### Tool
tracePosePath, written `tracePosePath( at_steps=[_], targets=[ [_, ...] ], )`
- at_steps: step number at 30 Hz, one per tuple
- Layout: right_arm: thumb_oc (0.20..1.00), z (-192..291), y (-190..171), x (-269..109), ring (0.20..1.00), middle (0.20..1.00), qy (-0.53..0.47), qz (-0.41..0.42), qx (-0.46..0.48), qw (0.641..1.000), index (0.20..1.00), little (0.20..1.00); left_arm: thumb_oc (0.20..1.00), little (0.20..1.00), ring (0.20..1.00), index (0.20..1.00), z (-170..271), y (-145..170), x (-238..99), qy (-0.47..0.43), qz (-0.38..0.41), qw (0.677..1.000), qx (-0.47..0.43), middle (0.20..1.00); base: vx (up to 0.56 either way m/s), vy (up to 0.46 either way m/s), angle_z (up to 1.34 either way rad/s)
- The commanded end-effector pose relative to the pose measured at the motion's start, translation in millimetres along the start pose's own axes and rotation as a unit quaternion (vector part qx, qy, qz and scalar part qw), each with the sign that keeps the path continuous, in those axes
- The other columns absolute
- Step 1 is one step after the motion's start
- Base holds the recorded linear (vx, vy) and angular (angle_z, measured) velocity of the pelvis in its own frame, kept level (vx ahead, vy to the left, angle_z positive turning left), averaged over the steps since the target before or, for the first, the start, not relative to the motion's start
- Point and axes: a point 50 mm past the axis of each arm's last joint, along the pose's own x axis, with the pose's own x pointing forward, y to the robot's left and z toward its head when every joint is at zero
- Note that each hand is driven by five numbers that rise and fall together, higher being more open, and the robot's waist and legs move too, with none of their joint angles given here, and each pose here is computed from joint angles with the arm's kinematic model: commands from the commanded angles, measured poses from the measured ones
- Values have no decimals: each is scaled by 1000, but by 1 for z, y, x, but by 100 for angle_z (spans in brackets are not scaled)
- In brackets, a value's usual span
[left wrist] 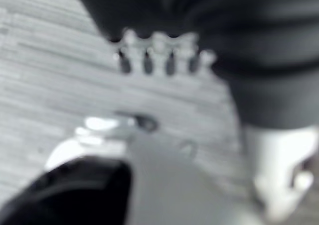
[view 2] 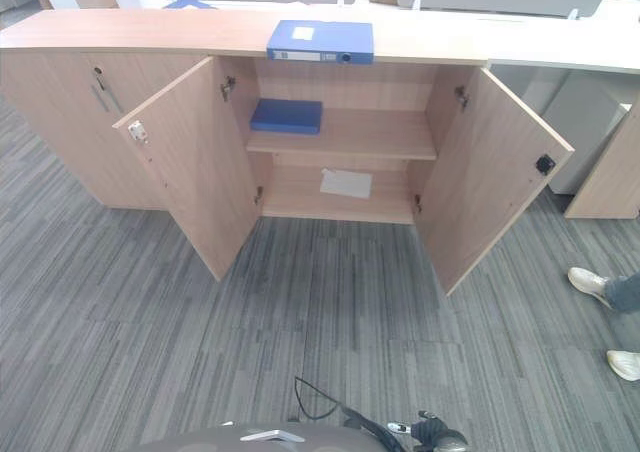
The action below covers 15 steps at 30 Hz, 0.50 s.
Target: Put the empty folder in the office cabinet
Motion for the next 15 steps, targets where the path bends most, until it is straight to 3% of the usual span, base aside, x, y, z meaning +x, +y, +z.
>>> tracePosePath(
  at_steps=[1,4,15],
  targets=[
    [1000,16,-12,0,1000,1000,-18,-21,-12,1000,1000,1000,1000,1000,1000,1000,9,-6,3,-13,-5,1000,-15,1000,0,0,0],
    [1000,16,-11,0,1000,1000,-17,-21,-15,1000,1000,1000,1000,1000,1000,1000,5,-8,3,4,-32,999,-23,1000,0,0,0],
    [1000,14,-12,-1,1000,1000,-15,-21,-18,1000,1000,1000,1000,1000,1000,1000,6,-7,3,1,-21,999,-25,1000,0,0,0]
  ],
)
